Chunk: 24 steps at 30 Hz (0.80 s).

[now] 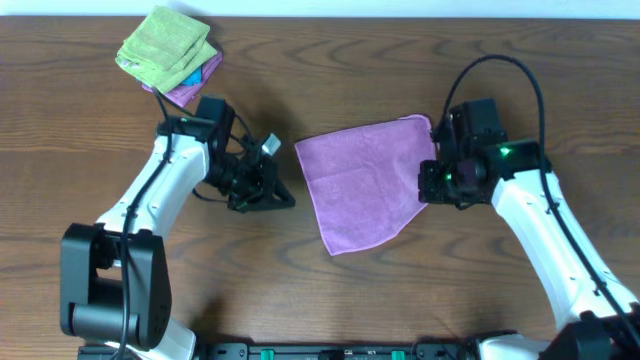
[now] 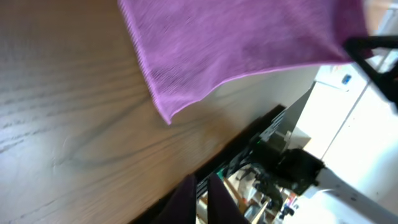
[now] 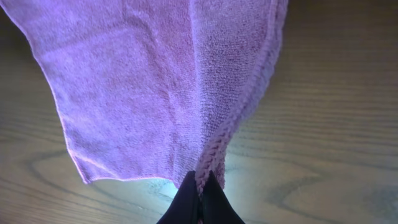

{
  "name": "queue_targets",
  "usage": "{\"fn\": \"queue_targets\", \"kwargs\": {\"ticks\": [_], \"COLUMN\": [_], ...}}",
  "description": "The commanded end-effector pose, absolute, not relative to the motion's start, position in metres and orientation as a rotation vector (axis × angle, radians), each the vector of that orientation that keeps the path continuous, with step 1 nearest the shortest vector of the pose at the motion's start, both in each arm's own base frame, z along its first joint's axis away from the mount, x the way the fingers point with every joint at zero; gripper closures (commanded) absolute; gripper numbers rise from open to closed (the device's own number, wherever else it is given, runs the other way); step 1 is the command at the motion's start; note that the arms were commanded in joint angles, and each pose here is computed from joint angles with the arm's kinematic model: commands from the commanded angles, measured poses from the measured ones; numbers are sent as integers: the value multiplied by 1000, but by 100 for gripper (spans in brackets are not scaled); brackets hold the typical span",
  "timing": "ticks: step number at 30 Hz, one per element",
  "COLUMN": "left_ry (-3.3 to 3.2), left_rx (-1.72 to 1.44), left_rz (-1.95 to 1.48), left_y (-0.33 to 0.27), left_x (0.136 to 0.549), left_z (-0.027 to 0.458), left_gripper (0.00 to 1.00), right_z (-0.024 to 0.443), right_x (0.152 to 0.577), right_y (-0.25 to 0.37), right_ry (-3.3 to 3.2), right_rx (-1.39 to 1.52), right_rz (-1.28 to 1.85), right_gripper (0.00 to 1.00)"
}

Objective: Fold the cloth
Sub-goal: 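Grasp the cloth's near left corner with the left gripper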

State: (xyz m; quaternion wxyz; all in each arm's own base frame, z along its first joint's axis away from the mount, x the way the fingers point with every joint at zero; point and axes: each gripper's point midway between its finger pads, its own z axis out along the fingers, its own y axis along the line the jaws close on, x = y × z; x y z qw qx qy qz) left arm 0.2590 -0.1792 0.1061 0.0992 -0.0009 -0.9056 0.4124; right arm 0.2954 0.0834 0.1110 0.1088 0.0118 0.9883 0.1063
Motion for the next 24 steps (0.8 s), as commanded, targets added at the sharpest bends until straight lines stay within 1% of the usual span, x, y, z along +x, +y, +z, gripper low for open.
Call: {"fn": "queue_targets", "kwargs": {"ticks": [1,3,6,8,11,13,16,18,24], "left_ry": [-2633,-2590,-2554,-2538,-2536,-2537,-2558,-2594,-2613], "left_rx": [2,12,49,34,25,-5,-50,-33,-5], "left_rz": [1220,1285,1298,1318,1312,1311,1295,1245,1233], "left_y": [-180,-184,-188,-195,-208,-218,-230,-235,-238], "left_x": [244,238,228,223,218,215,213,215,212], "left_z": [90,87,77,73,65,61,58,51,40], "left_gripper": [78,56,35,26,21,15,14,14,14], "right_z": [119,119,120,120,120,120,120,120,124], "right_x": [298,300,300,300,300,300,300,299,299], "right_y": [86,87,87,87,87,87,89,91,91], "right_ry": [2868,2860,2858,2858,2859,2859,2860,2861,2848], "right_rx": [41,54,61,61,85,87,85,83,92], "right_rz": [329,333,335,335,338,345,357,371,376], "right_gripper": [98,98,99,98,98,98,99,98,98]}}
